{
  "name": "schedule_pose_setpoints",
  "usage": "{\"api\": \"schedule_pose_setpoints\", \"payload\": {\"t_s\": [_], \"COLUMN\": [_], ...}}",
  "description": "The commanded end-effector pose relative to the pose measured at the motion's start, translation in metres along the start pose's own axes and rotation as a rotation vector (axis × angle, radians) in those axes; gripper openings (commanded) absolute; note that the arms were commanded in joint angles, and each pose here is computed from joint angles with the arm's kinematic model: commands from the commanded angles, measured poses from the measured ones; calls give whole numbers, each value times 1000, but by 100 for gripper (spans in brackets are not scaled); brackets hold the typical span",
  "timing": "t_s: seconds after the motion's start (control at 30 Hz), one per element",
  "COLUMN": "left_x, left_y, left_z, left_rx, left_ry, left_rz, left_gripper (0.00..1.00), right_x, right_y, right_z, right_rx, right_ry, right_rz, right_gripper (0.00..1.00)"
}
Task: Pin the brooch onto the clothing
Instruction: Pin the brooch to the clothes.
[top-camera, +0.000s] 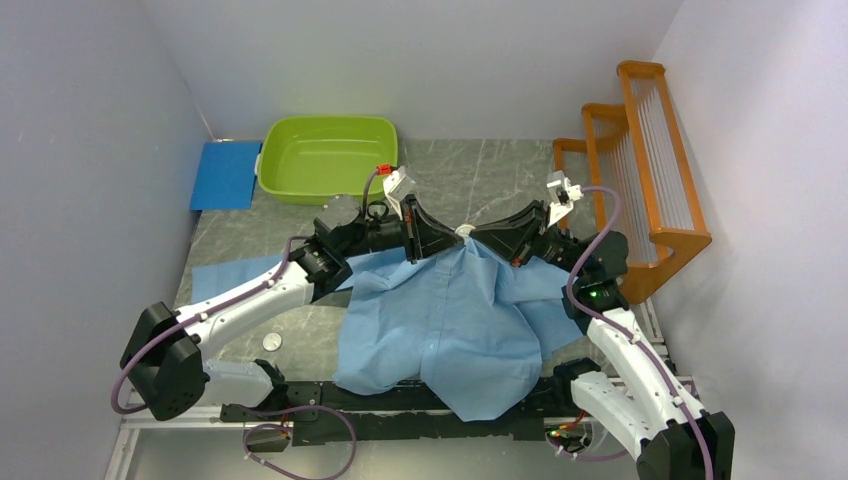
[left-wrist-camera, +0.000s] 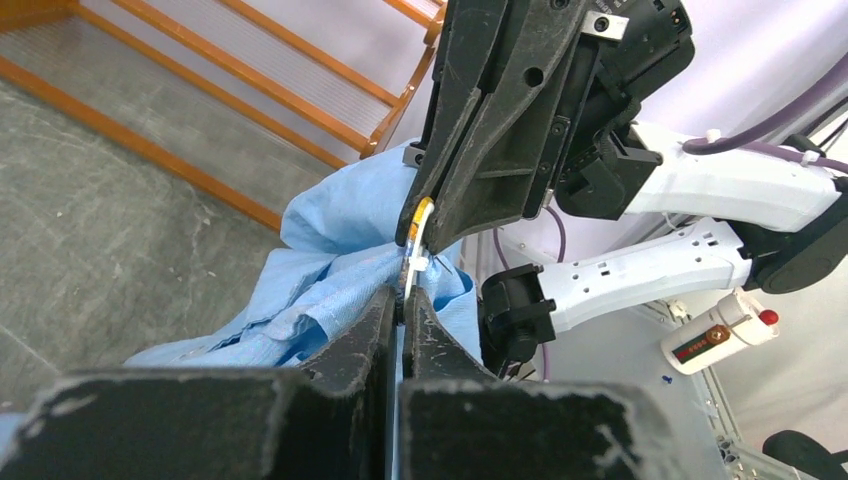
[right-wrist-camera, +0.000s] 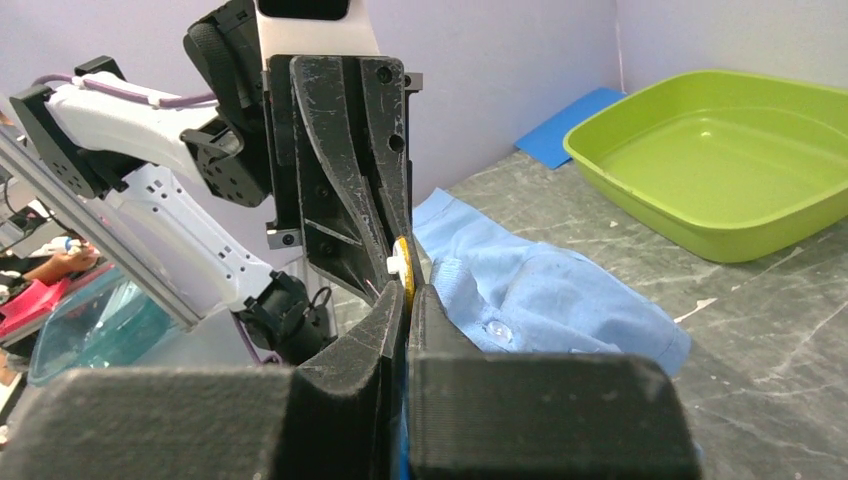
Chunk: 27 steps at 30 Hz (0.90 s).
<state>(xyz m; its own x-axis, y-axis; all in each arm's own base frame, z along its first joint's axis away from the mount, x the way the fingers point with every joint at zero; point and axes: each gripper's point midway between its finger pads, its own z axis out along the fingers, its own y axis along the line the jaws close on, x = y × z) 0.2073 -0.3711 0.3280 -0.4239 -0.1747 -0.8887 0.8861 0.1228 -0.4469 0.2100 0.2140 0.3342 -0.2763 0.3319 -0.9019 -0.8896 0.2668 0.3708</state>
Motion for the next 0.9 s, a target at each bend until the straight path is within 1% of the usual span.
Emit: {"api": "schedule_pose_setpoints", "payload": {"t_s": [0.0, 0.13, 0.17, 0.23, 0.27, 0.33, 0.47, 0.53, 0.63, 0.77, 0.87], "left_x": [-23, -23, -23, -18, -17, -13, -8, -6, -3, 1, 4], "left_y": [-23, -23, -21, -14, -10, -5, 0, 1, 0, -5, -7], "left_z": [4, 1, -1, -5, -8, -12, -19, -21, -25, -29, -31], "left_rx": [103, 85, 68, 17, -10, -54, -103, -118, -123, -100, -84], "left_ry": [-68, -67, -64, -39, -29, -3, 52, 86, 131, 186, 229], "left_rz": [56, 64, 72, 77, 85, 97, 120, 133, 152, 185, 206], "left_gripper": [3, 3, 3, 2, 3, 3, 3, 3, 3, 3, 3], "right_x": [-11, -7, -6, -6, -5, -4, -3, 0, 5, 15, 20], "right_y": [12, 6, 4, 3, 3, 1, -3, -4, -7, -8, -5], "right_z": [2, 2, 1, 0, 0, -3, -8, -10, -11, -12, -10], "right_rx": [-45, -17, -6, 10, 18, 41, 85, 93, 99, 67, 10], "right_ry": [-28, -2, 10, 34, 46, 68, 89, 108, 140, 172, 190], "right_rz": [-38, -41, -46, -66, -76, -95, -145, -159, -177, -181, -182], "right_gripper": [0, 1, 13, 49, 59, 72, 88, 94, 97, 97, 95]}}
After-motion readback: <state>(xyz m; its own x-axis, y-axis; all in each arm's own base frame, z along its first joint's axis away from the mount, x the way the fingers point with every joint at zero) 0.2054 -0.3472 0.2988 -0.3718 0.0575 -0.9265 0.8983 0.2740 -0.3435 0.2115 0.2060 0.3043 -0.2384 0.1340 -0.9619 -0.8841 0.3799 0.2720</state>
